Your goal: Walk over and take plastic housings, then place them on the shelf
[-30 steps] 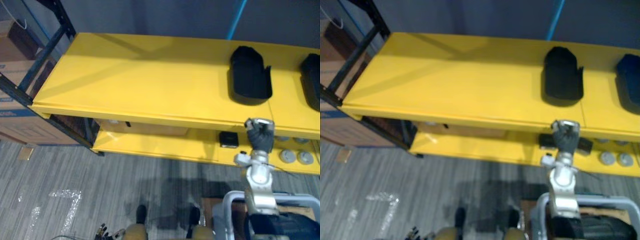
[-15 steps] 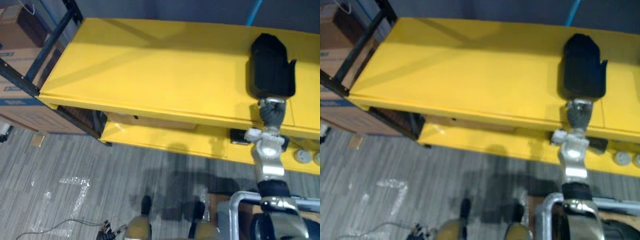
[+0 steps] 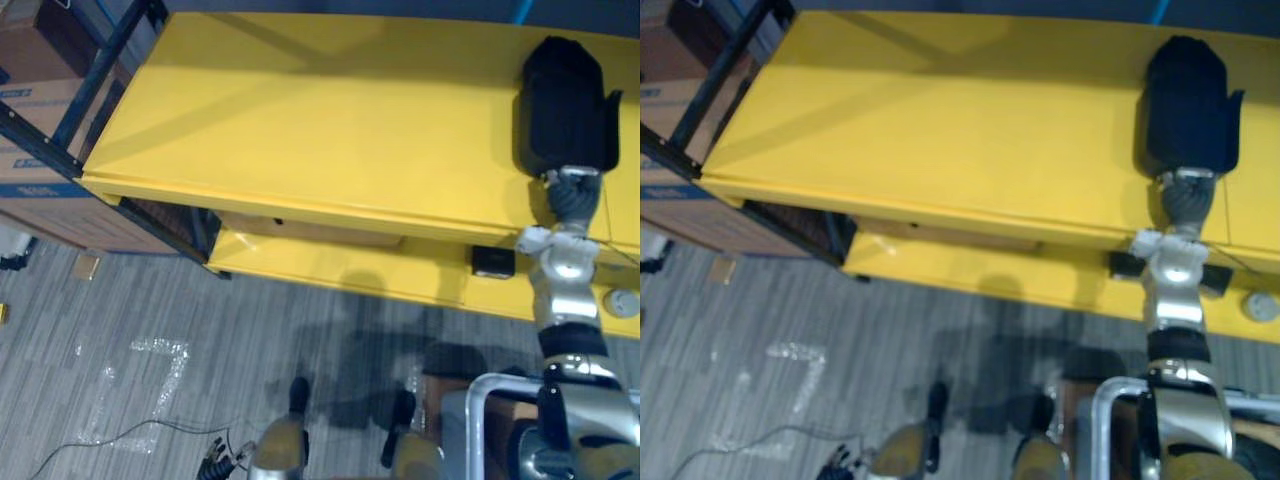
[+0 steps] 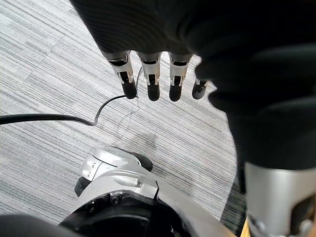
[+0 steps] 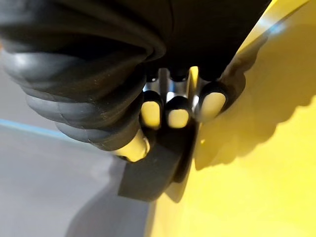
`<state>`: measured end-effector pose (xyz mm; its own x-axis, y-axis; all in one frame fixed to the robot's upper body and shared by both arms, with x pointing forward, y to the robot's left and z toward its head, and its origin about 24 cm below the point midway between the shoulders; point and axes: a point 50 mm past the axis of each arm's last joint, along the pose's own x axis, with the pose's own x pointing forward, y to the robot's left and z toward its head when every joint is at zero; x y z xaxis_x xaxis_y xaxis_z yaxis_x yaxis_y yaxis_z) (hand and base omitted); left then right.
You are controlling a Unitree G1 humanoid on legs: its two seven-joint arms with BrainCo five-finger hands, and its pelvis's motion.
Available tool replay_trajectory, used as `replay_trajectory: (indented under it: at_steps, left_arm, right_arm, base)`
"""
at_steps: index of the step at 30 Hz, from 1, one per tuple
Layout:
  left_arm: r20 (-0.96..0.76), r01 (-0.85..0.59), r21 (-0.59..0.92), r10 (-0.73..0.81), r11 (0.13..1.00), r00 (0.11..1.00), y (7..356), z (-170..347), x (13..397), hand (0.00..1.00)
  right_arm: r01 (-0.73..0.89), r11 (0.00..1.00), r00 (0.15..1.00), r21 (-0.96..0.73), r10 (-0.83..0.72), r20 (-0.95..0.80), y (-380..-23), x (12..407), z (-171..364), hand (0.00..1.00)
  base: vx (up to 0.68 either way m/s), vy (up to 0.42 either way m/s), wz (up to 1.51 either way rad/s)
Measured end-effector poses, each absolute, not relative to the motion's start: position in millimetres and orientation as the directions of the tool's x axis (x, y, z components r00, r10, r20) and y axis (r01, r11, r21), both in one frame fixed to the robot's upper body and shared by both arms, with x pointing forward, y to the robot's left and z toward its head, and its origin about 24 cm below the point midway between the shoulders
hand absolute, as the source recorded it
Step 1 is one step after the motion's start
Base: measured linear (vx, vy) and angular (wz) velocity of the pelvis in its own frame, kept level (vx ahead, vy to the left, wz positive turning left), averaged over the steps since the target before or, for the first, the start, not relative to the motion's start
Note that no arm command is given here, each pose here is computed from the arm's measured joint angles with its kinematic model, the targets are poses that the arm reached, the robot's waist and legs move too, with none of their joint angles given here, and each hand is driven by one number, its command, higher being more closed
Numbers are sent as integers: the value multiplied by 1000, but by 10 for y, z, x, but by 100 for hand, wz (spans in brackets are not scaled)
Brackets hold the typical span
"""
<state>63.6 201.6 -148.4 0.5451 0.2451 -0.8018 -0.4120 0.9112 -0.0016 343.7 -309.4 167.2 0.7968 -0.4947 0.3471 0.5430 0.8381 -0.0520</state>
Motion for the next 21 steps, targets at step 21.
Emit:
replay_trajectory:
  at_steps: [21]
  left_arm:
    - [-799,-418,-13,242,908,551,1994,-1483,643,0]
  right_arm:
    - [481,869,809,-114,-390,439,-2932,3304,1733,100]
  base:
    - [3,0,0]
